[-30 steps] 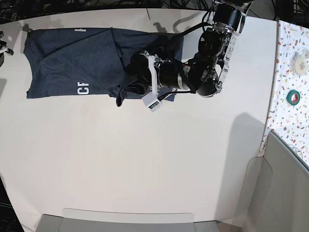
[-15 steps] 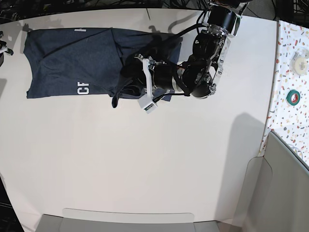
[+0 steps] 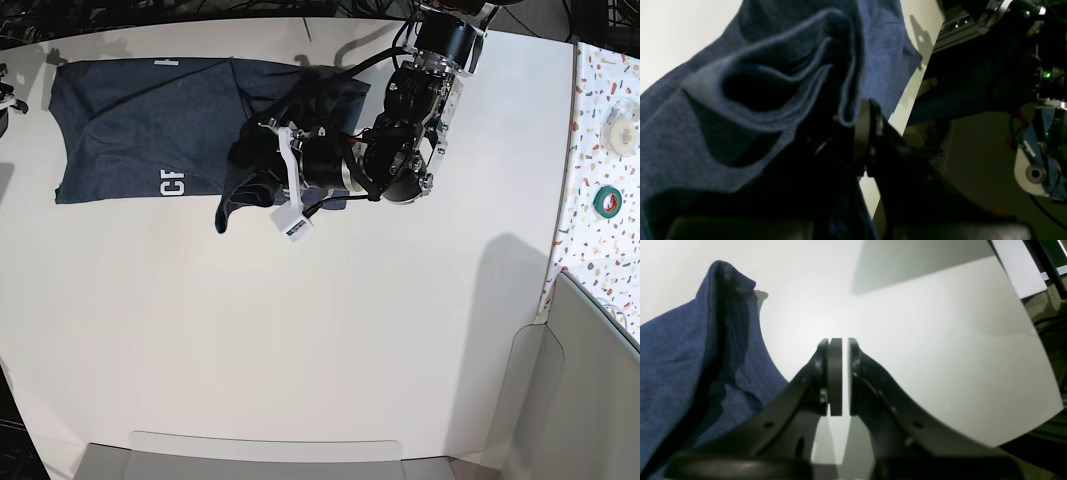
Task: Layout the t-shirt on the table in an organized manner, then fold the t-shirt properly
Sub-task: 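Fold the shirt's end with the left gripper toward the right gripper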
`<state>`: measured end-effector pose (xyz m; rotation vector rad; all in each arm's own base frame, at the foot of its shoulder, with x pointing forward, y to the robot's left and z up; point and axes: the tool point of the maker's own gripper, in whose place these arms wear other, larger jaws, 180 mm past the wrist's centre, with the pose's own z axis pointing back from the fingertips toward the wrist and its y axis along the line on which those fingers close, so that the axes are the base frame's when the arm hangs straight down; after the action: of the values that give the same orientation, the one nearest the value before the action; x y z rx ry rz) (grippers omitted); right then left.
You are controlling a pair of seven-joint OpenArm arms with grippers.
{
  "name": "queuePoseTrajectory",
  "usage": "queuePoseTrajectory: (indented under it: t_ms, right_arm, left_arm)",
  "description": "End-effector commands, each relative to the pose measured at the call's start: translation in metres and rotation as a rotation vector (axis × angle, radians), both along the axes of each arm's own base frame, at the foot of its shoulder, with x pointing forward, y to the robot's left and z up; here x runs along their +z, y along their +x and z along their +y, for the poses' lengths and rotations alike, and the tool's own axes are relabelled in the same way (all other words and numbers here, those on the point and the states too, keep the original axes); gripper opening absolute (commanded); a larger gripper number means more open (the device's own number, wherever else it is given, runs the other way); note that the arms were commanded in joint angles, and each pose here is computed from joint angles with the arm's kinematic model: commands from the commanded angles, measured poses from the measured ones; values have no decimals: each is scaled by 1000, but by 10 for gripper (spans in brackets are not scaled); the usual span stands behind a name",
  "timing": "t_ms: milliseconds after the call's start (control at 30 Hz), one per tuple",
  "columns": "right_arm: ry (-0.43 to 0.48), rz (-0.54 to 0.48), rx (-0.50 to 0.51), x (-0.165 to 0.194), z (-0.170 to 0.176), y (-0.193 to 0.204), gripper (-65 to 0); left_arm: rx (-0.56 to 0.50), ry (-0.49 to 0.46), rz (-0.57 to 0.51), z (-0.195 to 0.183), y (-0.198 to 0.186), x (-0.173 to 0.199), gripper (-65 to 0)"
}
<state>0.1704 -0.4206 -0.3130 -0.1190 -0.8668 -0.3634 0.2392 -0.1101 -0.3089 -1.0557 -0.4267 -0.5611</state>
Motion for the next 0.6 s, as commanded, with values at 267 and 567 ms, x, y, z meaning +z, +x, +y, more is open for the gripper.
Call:
queuePoseTrajectory:
  t_ms: [267,567]
  right_arm:
    - [-30,-41,11,14,-4,6,-635]
    - [-29,-40,10,14,-4,6,-635]
  left_arm:
    - [-2,-52,-15,-7,5,14,-632]
    - [1,-45,-4,-4,3,11,-308]
